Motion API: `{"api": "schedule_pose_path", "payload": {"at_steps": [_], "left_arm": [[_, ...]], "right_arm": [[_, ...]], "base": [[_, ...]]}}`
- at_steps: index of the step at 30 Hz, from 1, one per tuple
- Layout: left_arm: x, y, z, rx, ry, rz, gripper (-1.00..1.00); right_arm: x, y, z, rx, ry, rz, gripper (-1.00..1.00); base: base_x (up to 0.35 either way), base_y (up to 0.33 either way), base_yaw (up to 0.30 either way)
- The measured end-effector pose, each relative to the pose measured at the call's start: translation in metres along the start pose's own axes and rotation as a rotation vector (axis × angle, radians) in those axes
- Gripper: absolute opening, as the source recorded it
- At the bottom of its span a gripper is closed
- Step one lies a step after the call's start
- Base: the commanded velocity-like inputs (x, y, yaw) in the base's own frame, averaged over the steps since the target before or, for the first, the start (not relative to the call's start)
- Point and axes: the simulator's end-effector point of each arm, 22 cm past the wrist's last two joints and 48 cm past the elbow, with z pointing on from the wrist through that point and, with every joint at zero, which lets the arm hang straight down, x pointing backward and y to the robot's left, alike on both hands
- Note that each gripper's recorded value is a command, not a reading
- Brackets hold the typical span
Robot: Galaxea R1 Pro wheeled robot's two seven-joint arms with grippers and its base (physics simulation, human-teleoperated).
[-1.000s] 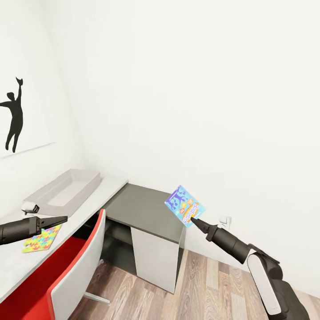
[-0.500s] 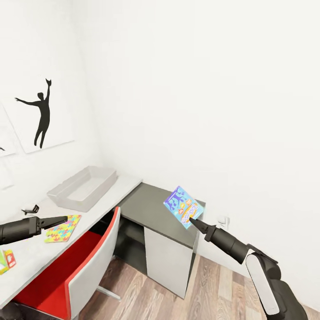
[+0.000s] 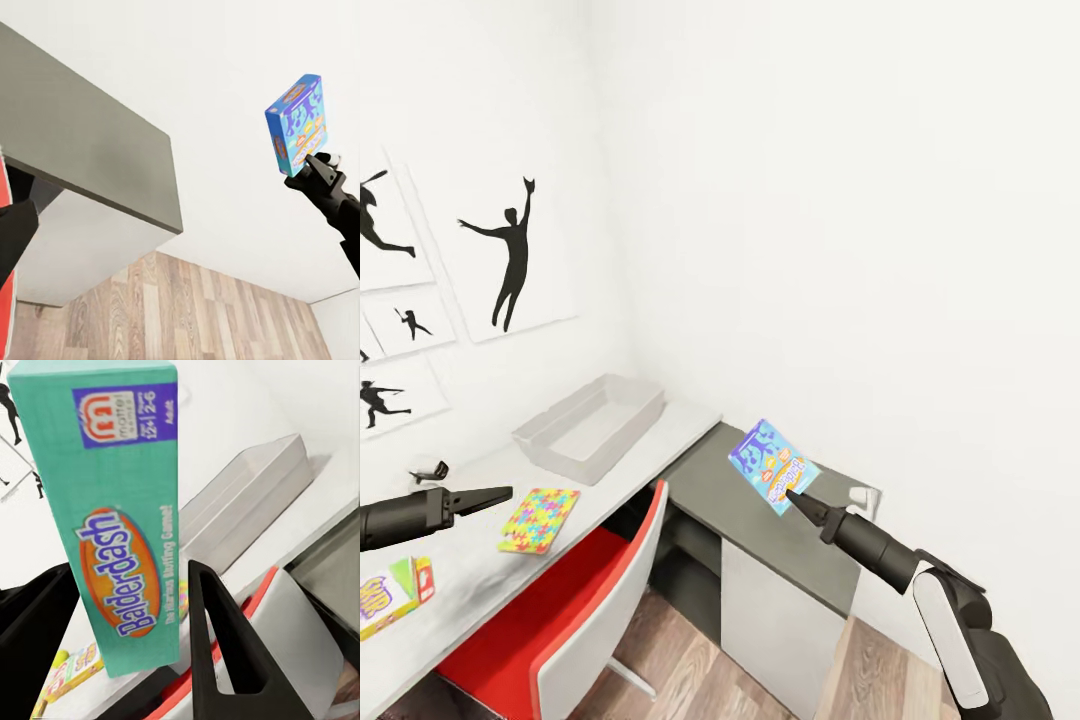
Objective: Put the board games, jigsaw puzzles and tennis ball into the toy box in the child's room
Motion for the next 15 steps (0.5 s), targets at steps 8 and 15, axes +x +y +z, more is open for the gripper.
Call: {"api": "schedule_pose_path", "payload": {"at_steps": [8, 15], "left_arm": [[0.0004, 0.0005, 0.0002, 0.0, 0.001, -0.001, 1.0], [0.0008, 0.0012, 0.0006, -0.001, 0.002, -0.002, 1.0]], "right_arm": [[0.0005, -0.0005, -0.0002, 0.001, 0.001, 0.001, -1.0], [0.0011, -0.0016, -0.0002, 0.002, 0.002, 0.002, -1.0]], "base": [[0.181, 0.001, 0.289], [0.282, 0.123, 0.289]]}}
